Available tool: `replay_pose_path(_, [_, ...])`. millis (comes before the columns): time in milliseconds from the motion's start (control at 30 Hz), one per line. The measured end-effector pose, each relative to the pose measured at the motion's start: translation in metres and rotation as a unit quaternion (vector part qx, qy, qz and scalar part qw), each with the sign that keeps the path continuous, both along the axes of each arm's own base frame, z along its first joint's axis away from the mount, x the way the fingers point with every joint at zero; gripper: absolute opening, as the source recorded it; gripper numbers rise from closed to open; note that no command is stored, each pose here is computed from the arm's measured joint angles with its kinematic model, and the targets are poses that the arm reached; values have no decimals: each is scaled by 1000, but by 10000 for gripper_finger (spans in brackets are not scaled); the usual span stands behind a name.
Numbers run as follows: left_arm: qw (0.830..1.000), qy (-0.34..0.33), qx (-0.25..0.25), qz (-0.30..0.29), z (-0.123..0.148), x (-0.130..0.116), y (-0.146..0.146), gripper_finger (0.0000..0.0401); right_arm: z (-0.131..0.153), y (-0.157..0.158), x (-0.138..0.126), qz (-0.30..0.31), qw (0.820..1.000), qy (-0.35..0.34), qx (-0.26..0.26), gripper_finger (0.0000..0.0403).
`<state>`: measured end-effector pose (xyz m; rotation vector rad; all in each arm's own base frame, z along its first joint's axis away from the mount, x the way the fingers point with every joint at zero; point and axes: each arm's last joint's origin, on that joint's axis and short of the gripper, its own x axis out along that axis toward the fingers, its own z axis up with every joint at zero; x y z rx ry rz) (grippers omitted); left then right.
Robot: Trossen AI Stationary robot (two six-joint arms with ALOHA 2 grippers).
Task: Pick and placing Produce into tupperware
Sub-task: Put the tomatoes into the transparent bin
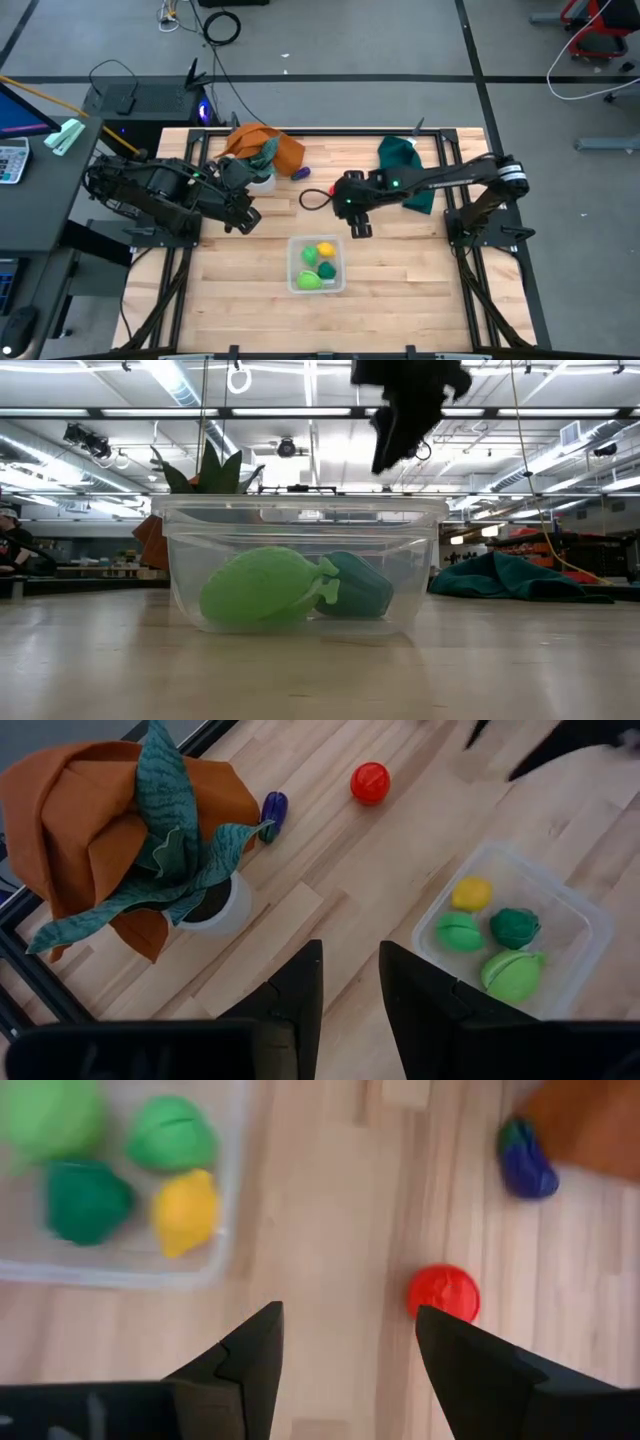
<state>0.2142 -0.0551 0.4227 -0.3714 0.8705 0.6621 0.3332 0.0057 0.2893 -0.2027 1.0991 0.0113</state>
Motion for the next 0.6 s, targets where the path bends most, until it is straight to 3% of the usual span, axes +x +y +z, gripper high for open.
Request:
replay_pose_path(167, [1000,-3,-1,0,0,0,0,107,-36,-31,12,-59,997,45,23,196])
replay_pose_path(333, [1000,-2,1,-5,0,1,0,107,-57,-59,26,-80,994,74,19,205])
replay_pose_path(600, [1000,-1,2,-5,0,1,0,107,-70,-81,37,-39,995,86,18,227])
